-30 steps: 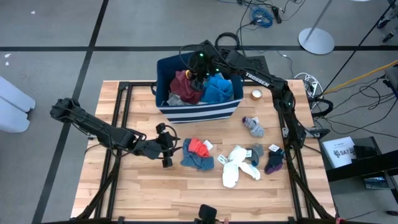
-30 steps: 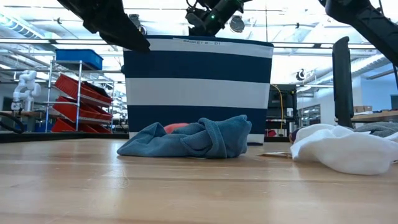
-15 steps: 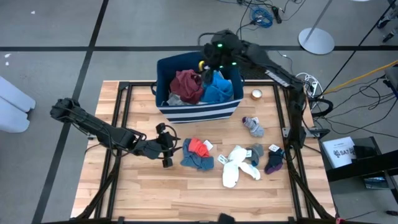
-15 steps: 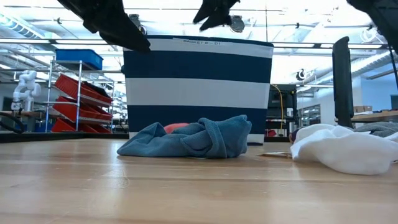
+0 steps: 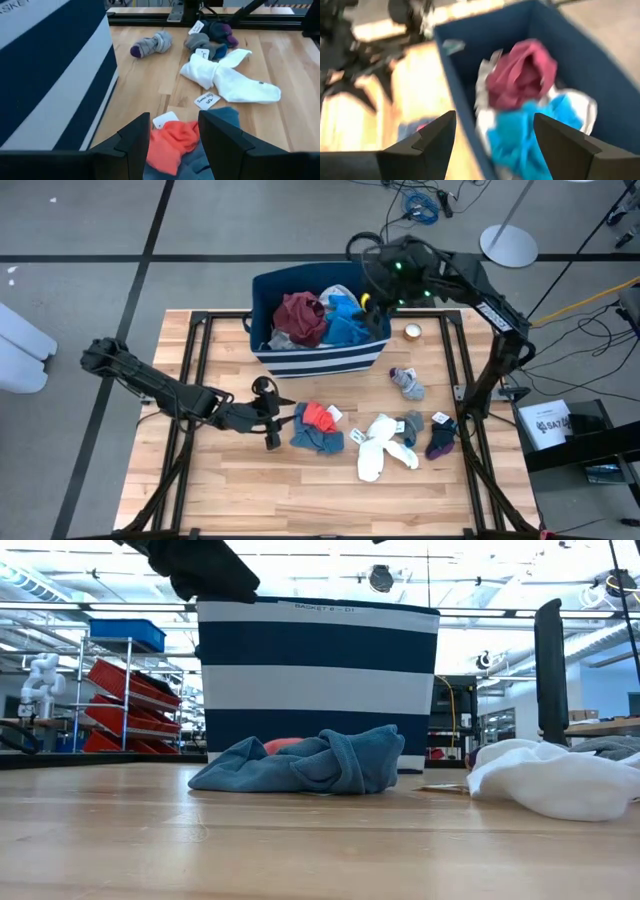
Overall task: Sort clothes
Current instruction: Put the blue socks into the blue laundry organizer
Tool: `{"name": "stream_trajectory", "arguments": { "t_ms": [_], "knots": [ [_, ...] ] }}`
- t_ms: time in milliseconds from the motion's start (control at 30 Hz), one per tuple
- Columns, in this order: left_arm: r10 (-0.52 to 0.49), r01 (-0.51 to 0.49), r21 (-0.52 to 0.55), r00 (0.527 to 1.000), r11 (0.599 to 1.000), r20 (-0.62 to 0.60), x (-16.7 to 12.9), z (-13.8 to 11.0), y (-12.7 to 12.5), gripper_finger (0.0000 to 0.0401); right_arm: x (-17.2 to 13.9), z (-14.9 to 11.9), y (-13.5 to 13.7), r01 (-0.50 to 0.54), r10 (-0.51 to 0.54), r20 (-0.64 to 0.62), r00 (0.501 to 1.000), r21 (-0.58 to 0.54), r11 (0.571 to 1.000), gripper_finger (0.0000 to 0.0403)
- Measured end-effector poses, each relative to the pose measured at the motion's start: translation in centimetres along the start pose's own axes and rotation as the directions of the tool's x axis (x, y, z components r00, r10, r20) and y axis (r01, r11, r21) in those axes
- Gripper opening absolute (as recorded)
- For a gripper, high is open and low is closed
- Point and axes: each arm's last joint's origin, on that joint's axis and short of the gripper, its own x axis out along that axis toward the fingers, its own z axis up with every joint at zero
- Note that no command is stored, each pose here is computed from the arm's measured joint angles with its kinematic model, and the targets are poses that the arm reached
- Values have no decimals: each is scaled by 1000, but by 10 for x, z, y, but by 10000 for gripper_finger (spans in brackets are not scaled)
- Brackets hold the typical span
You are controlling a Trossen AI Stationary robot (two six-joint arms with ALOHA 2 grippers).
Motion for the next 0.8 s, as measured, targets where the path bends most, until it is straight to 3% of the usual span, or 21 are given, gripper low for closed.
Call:
{"name": "stream_trajectory", "arguments": {
  "t_ms": [167,300,533,800],
  "knots": [
    [19,-17,-48,999,999,46,3,6,5,177,-6,-13,22,-49,47,-106,993,-14,999,254],
    [21,-10,-164,998,986,65,4,9,7,177,-7,-17,44,-103,96,-141,985,-48,994,254],
    [79,-63,-178,993,982,83,4,10,9,177,-9,-22,79,-176,158,-156,975,-109,978,254],
    [-18,34,-183,996,983,89,4,12,6,177,-16,-33,116,-168,130,-171,977,-230,959,254]
  ]
}}
